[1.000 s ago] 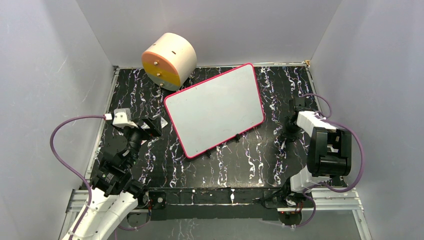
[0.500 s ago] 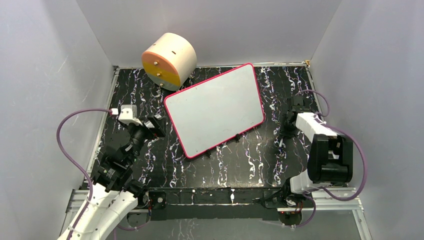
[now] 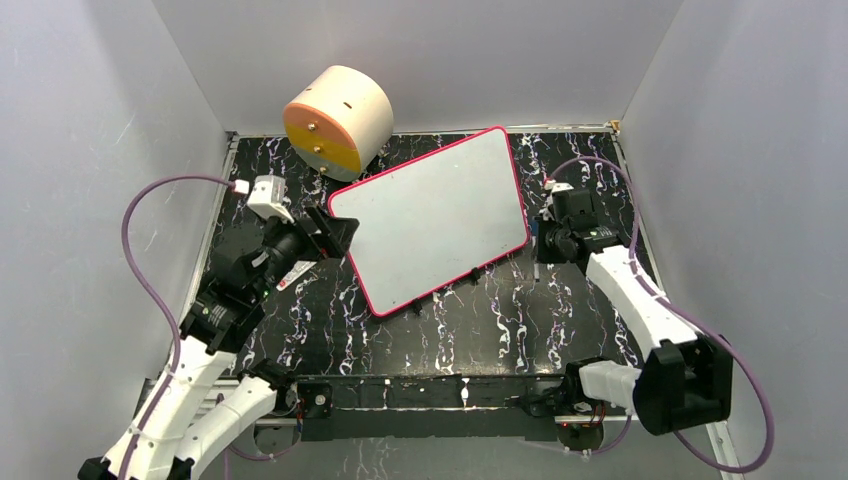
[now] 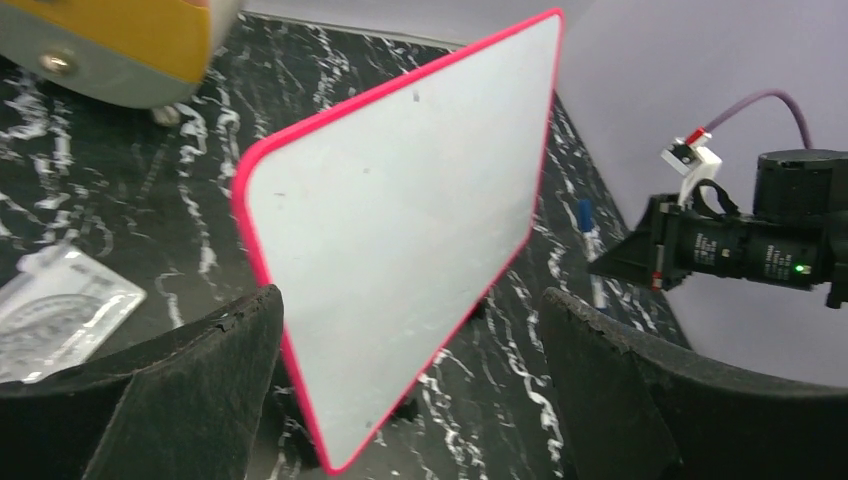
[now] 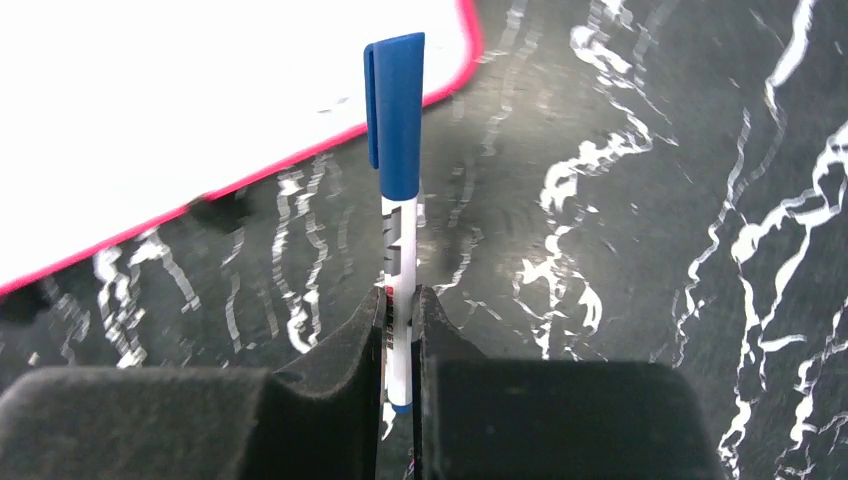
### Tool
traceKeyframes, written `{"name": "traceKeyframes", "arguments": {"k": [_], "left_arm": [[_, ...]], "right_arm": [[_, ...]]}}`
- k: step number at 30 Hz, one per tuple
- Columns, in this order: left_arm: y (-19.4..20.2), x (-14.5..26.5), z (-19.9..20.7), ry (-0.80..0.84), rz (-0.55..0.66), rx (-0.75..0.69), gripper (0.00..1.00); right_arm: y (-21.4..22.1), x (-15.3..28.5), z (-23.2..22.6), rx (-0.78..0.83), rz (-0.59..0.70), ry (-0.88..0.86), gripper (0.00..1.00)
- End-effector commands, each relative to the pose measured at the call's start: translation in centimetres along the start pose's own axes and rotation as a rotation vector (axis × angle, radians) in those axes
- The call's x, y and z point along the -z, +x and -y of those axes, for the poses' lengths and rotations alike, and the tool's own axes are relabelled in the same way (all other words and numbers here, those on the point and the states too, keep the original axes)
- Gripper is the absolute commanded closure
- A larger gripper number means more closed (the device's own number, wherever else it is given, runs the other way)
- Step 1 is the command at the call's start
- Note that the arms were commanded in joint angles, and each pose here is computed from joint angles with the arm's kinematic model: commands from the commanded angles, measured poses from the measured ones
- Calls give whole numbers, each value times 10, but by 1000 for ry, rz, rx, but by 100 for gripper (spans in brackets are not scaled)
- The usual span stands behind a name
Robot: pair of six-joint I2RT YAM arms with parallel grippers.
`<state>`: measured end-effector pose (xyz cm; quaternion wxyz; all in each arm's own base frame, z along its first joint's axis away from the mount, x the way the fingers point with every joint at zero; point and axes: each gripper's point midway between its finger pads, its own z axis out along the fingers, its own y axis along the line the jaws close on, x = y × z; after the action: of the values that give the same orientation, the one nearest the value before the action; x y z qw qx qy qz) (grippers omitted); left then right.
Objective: Write a sentence on the whiteboard
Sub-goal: Pick up the whiteboard marker at the center of the board, then open the whiteboard marker.
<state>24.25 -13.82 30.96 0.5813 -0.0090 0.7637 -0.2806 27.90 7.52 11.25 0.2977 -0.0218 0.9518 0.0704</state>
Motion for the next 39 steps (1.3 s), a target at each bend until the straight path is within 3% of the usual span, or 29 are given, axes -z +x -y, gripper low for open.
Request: {"name": "traceKeyframes", "arguments": {"k": [1, 11, 21, 31, 39], "left_arm": [[0, -1, 32, 109, -93, 105, 5], [22, -24, 65, 207, -309, 254, 8], [34, -41, 77, 247, -401, 327, 18], [42, -55, 89, 293, -441, 406, 36], [54, -59, 89, 298, -470, 413, 53]], "right_arm": [[-36, 42, -48, 178, 146, -169, 100], [-51, 94, -135, 426, 267, -469, 100], [-45, 119, -206, 607, 333, -698, 100], [-37, 128, -259, 710, 362, -811, 100], [-35, 134, -275, 728, 381, -854, 100]]}}
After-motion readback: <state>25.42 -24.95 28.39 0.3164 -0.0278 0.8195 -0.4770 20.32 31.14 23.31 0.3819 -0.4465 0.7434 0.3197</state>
